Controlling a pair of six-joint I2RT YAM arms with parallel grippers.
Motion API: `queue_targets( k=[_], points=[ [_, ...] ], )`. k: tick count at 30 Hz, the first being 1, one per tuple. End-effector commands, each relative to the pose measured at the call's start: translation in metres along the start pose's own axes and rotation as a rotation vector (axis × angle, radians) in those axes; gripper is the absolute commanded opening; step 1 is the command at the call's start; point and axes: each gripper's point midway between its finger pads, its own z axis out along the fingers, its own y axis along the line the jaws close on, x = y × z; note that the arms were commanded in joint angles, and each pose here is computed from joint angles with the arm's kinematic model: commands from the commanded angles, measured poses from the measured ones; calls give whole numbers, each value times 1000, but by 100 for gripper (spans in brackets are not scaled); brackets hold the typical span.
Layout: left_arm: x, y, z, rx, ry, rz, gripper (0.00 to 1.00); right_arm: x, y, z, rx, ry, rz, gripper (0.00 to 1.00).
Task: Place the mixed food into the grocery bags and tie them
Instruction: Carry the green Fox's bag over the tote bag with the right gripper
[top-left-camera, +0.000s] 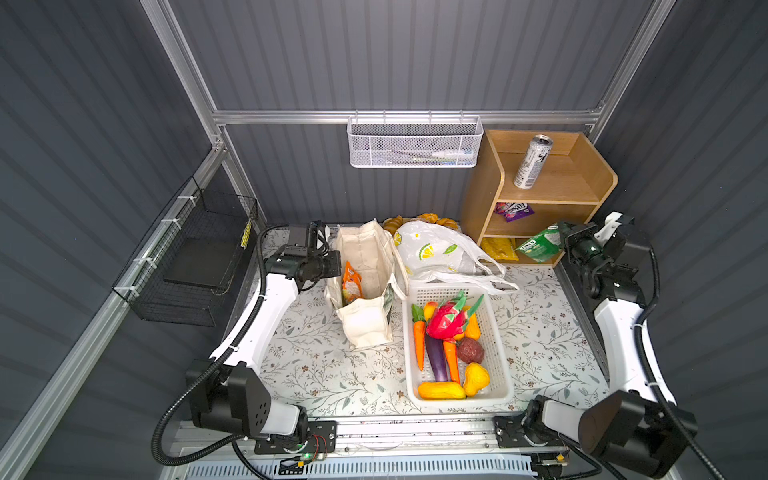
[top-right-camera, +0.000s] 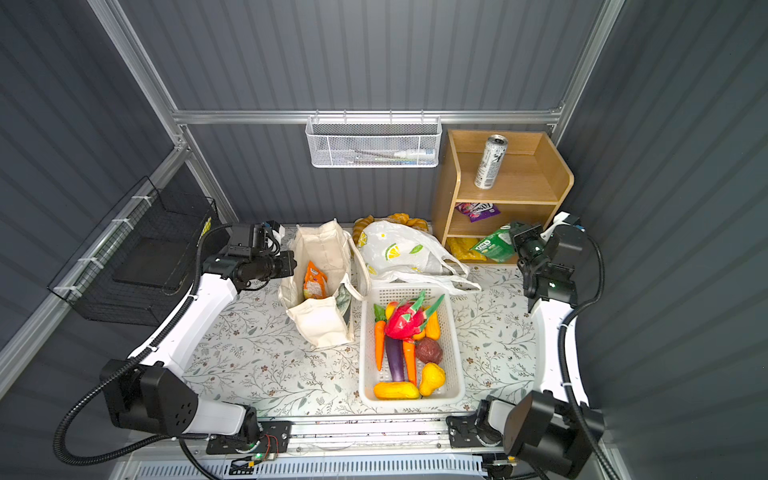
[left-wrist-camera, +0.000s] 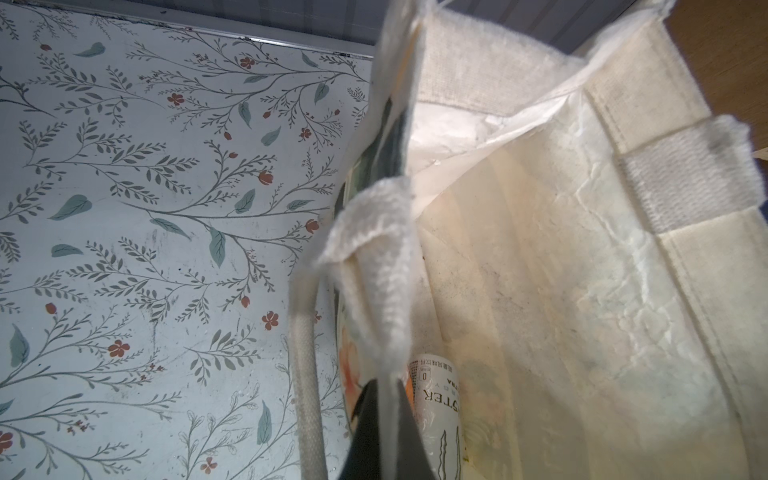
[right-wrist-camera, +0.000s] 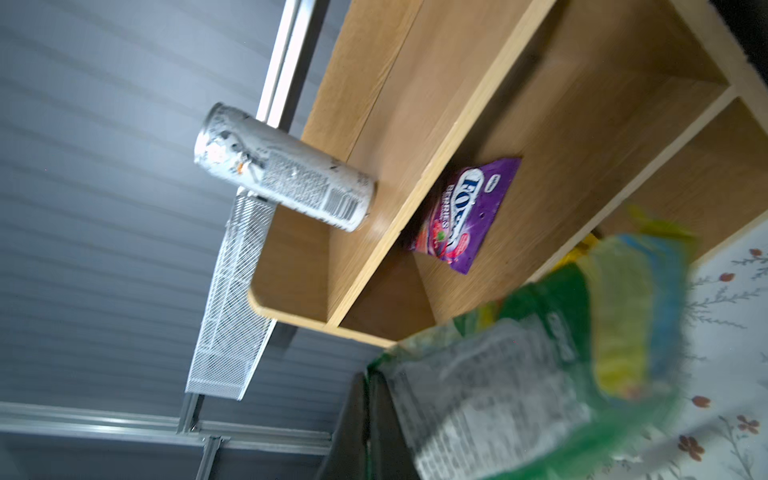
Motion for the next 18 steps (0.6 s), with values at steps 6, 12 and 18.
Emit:
queue_targets(
  k=[6, 12, 18],
  points=[
    [3, 1, 5, 1, 4, 0, 0, 58, 75, -52, -213, 206, -90, 0],
    [6, 3, 9, -5, 15, 6, 0, 110, 141, -66, -397, 378, -164, 0],
    [6, 4, 13, -9, 20, 6, 0, 172, 201, -59, -597, 606, -202, 0]
  ],
)
